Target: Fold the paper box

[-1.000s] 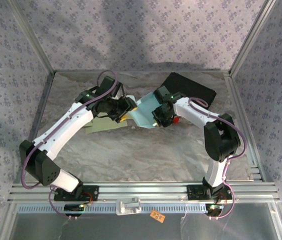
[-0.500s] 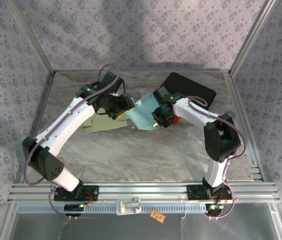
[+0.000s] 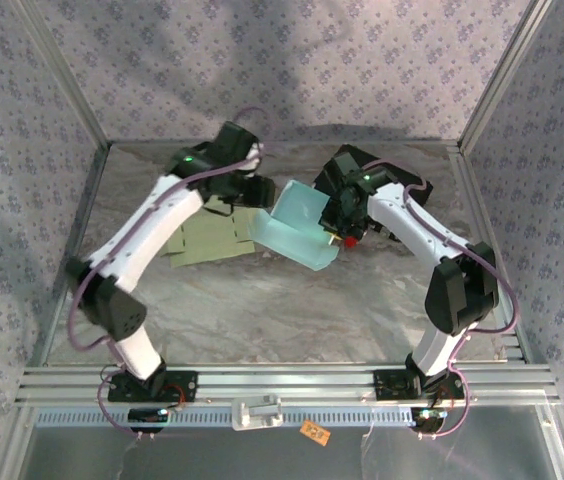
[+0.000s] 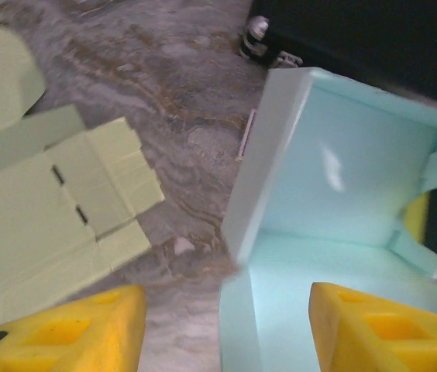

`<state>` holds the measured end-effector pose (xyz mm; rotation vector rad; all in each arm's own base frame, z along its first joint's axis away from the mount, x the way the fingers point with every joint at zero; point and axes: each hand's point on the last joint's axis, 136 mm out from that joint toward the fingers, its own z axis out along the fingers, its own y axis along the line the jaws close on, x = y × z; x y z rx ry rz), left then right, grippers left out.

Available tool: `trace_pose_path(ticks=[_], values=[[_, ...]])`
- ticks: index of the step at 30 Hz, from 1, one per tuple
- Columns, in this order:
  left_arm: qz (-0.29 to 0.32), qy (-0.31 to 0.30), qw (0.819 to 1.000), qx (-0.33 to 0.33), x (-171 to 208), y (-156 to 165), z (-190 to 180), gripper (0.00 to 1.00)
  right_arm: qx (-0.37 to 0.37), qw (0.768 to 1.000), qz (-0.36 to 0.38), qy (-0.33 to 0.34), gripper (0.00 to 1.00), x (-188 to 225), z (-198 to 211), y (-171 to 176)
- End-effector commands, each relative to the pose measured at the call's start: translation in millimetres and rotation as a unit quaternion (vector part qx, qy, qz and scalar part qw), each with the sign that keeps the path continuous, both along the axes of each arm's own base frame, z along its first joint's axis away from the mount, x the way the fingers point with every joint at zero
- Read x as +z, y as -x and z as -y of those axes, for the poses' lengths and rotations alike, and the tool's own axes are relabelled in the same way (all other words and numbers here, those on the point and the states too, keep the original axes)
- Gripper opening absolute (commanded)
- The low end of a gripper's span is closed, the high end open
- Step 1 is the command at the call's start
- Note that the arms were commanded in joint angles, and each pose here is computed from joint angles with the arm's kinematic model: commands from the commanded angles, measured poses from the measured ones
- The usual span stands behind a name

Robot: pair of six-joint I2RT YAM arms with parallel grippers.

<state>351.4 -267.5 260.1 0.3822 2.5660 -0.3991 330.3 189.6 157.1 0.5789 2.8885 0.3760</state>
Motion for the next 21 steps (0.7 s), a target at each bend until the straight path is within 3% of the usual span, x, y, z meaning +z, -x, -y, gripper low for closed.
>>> trace_pose_path(ticks=[1,11,21], values=[[0.074,-0.061,0.991,-0.089,10.2,-11.6,26.6,0.58,0.051,0.998,-0.045,0.000,0.00,0.5,-0.9,17.5],[0.111,-0.182,0.973,-0.094,-17.9,-31.5,38.0,0.53,0.050,0.998,-0.034,-0.010,0.00,8.1,-2.5,17.2],[0.094,-0.198,0.971,-0.093,-35.6,-25.9,38.4,0.44,0.042,0.999,-0.026,-0.019,0.00,12.6,-5.3,13.4]])
